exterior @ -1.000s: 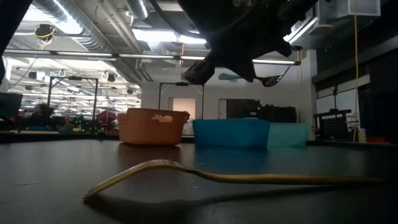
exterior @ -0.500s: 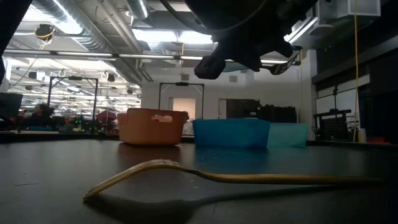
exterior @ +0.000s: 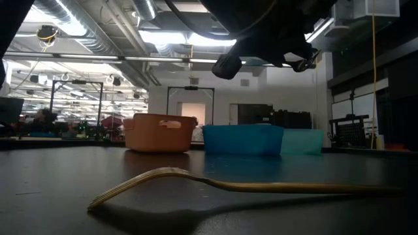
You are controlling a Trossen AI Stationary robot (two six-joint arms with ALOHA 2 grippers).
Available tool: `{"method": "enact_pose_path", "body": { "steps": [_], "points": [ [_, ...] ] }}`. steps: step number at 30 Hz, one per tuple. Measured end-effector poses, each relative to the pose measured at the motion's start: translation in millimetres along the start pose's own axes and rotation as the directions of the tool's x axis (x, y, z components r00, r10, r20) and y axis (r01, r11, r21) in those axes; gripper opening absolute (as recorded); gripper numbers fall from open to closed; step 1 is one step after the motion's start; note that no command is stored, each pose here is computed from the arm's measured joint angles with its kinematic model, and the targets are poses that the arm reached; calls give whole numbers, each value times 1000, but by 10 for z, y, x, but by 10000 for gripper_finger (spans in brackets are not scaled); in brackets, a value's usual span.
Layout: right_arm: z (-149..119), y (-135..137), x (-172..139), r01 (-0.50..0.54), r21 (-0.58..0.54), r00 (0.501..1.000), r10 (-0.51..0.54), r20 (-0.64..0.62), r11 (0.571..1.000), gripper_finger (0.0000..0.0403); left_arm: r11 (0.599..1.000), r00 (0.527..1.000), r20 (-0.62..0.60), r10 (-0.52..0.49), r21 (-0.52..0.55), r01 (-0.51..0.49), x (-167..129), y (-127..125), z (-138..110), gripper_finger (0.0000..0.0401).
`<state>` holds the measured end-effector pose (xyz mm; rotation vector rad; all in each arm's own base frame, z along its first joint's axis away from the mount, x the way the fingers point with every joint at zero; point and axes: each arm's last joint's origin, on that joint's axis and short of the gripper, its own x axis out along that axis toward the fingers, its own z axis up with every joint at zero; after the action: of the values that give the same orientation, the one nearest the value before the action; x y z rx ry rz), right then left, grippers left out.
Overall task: Sort silverware by color (type)
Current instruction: Put the blue fork into the green bin
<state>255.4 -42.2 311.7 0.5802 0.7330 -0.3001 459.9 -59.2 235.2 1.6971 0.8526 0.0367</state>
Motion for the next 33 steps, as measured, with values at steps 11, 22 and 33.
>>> {"method": "enact_pose_path", "body": {
  "steps": [11,22,33],
  "points": [
    [-15,-6,2,1,0,1000,-1,-20,1000,111,1000,1000,12,4,6,-4,-42,-1,50,4],
    [22,-67,-4,-54,-54,998,52,-42,997,111,1000,999,54,7,11,-7,-79,-2,102,4],
    [95,-136,-16,-127,-18,991,127,-38,992,111,998,996,65,63,-9,-63,-82,64,106,4]
  ]
}}
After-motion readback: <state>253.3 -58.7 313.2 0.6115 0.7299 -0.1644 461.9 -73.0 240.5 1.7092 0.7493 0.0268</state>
